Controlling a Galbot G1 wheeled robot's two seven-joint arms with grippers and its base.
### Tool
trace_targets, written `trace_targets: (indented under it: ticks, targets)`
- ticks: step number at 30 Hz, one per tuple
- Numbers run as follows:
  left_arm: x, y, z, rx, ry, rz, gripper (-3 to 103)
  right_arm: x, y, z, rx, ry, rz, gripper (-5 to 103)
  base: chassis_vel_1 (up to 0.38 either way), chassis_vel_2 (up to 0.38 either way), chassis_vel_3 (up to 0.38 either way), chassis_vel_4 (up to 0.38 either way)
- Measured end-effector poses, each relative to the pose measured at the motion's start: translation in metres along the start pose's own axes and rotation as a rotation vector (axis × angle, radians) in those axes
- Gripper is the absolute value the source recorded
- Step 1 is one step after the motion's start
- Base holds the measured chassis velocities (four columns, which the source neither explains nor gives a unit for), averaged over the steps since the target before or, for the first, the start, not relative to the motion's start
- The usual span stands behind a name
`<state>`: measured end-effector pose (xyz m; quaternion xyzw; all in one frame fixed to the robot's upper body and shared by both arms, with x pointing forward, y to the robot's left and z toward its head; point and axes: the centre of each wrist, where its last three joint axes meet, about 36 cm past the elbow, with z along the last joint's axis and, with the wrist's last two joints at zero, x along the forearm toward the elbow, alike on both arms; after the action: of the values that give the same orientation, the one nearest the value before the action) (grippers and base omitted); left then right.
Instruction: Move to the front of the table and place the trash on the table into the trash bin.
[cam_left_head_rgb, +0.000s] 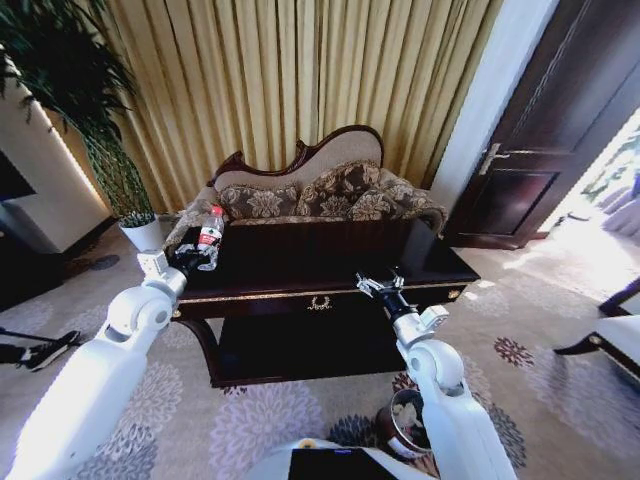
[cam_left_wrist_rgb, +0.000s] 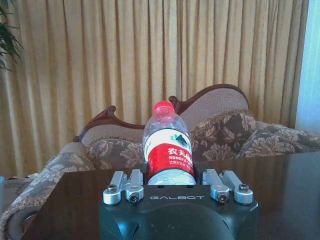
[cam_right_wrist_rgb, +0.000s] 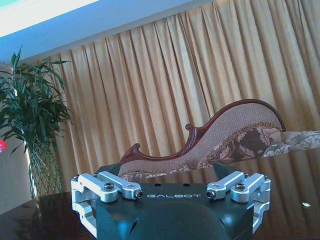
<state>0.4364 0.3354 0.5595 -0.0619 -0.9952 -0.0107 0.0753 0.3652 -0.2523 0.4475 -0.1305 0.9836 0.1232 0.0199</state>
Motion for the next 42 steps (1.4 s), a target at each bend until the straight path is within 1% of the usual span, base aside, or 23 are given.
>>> trace_targets:
  ticks: [13, 26, 29, 32, 33, 35, 37, 38, 41, 42]
  targets:
    - [0.002, 0.000, 0.000, -0.002, 0.003, 0.001, 47, 0.002, 0.001, -0.001, 0.001, -0.003, 0.000, 100, 0.097, -0.099, -0.099, 0.103]
    - [0.002, -0.002, 0.007, 0.004, 0.016, 0.006, 47, -0.008, 0.006, 0.000, 0.010, -0.021, -0.027, 100, 0.050, -0.056, -0.042, 0.053]
    - [0.001, -0.004, 0.008, 0.003, -0.003, 0.025, 47, -0.013, 0.009, -0.004, 0.019, -0.018, -0.051, 100, 0.000, 0.000, 0.000, 0.000]
    - [-0.002, -0.005, 0.004, -0.008, -0.056, 0.080, 47, -0.020, 0.011, -0.015, 0.037, -0.012, -0.096, 100, 0.000, 0.000, 0.000, 0.000]
    - [-0.002, -0.005, 0.004, -0.008, -0.056, 0.080, 47, -0.020, 0.011, -0.015, 0.037, -0.012, -0.096, 100, 0.000, 0.000, 0.000, 0.000]
    - [-0.006, -0.002, 0.001, -0.023, -0.101, 0.123, 47, -0.021, 0.010, -0.022, 0.048, -0.009, -0.116, 100, 0.000, 0.000, 0.000, 0.000]
    - [-0.010, 0.003, -0.001, -0.044, -0.136, 0.159, 47, -0.021, 0.010, -0.029, 0.025, -0.012, -0.140, 100, 0.000, 0.000, 0.000, 0.000]
    - [-0.010, 0.003, -0.001, -0.044, -0.136, 0.159, 47, -0.021, 0.010, -0.029, 0.025, -0.012, -0.140, 100, 0.000, 0.000, 0.000, 0.000]
    - [-0.017, 0.010, -0.004, -0.082, -0.185, 0.223, 46, -0.022, 0.010, -0.043, -0.023, -0.018, -0.185, 100, 0.000, 0.000, 0.000, 0.000]
    - [-0.020, 0.012, -0.004, -0.094, -0.199, 0.238, 43, -0.022, 0.010, -0.046, -0.030, -0.020, -0.195, 100, 0.000, 0.000, 0.000, 0.000]
